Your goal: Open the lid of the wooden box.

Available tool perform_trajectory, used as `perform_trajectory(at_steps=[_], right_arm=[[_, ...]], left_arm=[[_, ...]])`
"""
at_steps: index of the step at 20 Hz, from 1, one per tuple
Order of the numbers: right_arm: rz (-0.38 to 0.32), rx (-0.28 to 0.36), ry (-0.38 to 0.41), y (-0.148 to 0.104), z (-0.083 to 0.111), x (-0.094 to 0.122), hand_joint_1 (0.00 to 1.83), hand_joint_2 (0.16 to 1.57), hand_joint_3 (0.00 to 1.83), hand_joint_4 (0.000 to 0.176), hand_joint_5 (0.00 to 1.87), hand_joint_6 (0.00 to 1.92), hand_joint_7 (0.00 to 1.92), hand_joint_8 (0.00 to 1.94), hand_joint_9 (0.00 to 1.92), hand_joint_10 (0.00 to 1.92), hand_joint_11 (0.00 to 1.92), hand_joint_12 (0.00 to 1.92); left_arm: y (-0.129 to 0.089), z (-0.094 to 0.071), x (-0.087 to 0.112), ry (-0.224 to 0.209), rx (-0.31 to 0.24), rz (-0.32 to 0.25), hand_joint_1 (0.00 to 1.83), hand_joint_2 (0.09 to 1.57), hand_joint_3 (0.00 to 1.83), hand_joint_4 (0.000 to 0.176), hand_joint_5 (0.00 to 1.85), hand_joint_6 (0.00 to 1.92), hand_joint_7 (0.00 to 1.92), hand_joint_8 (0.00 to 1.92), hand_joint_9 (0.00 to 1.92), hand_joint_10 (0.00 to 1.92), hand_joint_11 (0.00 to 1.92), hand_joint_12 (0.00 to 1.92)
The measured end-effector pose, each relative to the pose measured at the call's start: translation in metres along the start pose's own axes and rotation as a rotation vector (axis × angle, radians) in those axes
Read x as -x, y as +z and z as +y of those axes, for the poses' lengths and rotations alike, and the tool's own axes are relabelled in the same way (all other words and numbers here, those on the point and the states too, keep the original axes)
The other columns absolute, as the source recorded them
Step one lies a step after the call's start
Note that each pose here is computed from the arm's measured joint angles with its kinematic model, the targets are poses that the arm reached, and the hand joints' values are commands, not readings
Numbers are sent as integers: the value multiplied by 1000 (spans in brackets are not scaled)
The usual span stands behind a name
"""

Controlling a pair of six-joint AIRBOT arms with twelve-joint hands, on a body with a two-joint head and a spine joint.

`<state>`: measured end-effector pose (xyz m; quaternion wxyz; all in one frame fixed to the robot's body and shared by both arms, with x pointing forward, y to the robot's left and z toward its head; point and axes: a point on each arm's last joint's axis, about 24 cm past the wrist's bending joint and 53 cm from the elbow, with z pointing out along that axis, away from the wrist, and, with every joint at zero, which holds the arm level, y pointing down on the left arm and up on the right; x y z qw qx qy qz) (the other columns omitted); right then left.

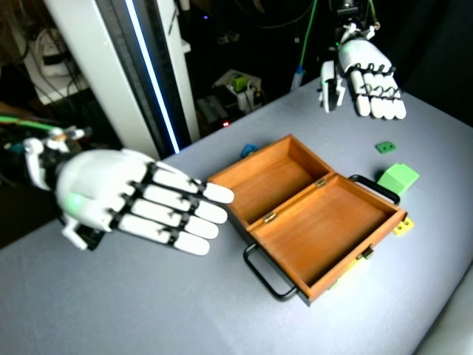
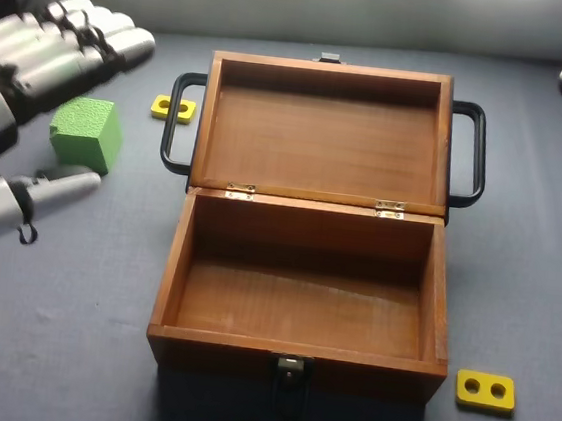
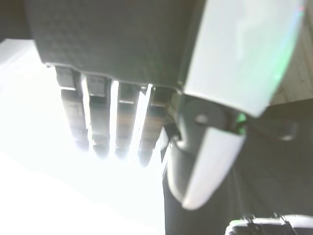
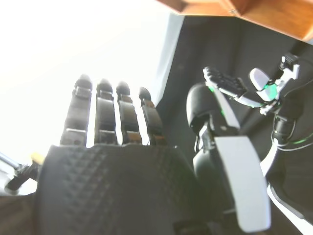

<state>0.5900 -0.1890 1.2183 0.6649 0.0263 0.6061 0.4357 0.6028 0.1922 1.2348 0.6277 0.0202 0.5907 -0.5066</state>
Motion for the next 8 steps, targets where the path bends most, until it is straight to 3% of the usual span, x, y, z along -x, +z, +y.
perform_trajectory(at_steps=[1,2,3,4,5,6,7,8], right_arm=[[-10,7,-1,-1,3,3,251,1424,0,0,0,0,0,0,0,0,0,0],[-24,19,-5,-1,7,7,271,1414,0,0,0,0,0,0,0,0,0,0],[-33,30,-9,-1,10,9,283,1385,0,4,0,0,0,0,0,0,0,0],[-38,35,-11,-1,11,11,322,1380,0,0,0,0,0,0,0,0,0,0],[-42,34,-14,-2,10,13,322,1380,0,0,0,0,0,0,0,0,0,0],[-49,31,-13,-2,11,16,295,1381,0,0,0,0,0,0,0,0,0,0],[-62,36,-13,-3,13,20,281,1399,0,0,0,0,0,0,0,0,0,0],[-77,49,-21,-4,16,26,256,1404,1,5,0,0,0,0,0,0,0,0]], left_arm=[[-1,-4,6,13,-16,-22,351,1452,3,6,0,0,0,0,0,0,0,0],[-2,-6,10,11,-21,-46,389,1408,0,55,0,0,0,0,0,0,0,0],[-3,-7,13,9,-24,-57,290,1404,0,65,0,0,0,0,0,0,0,0],[-3,-8,14,10,-29,-65,168,1426,4,45,0,0,0,0,0,0,0,0],[-3,-9,17,5,-37,-85,168,1426,4,45,0,0,0,0,0,0,0,0],[-3,-9,18,-2,-43,-104,179,1429,3,59,0,0,0,0,0,0,0,0],[-2,-8,19,-9,-42,-118,185,1435,5,106,0,0,0,0,0,0,0,0],[-3,-9,22,-13,-47,-132,123,1449,10,90,0,0,0,0,0,0,0,0]])
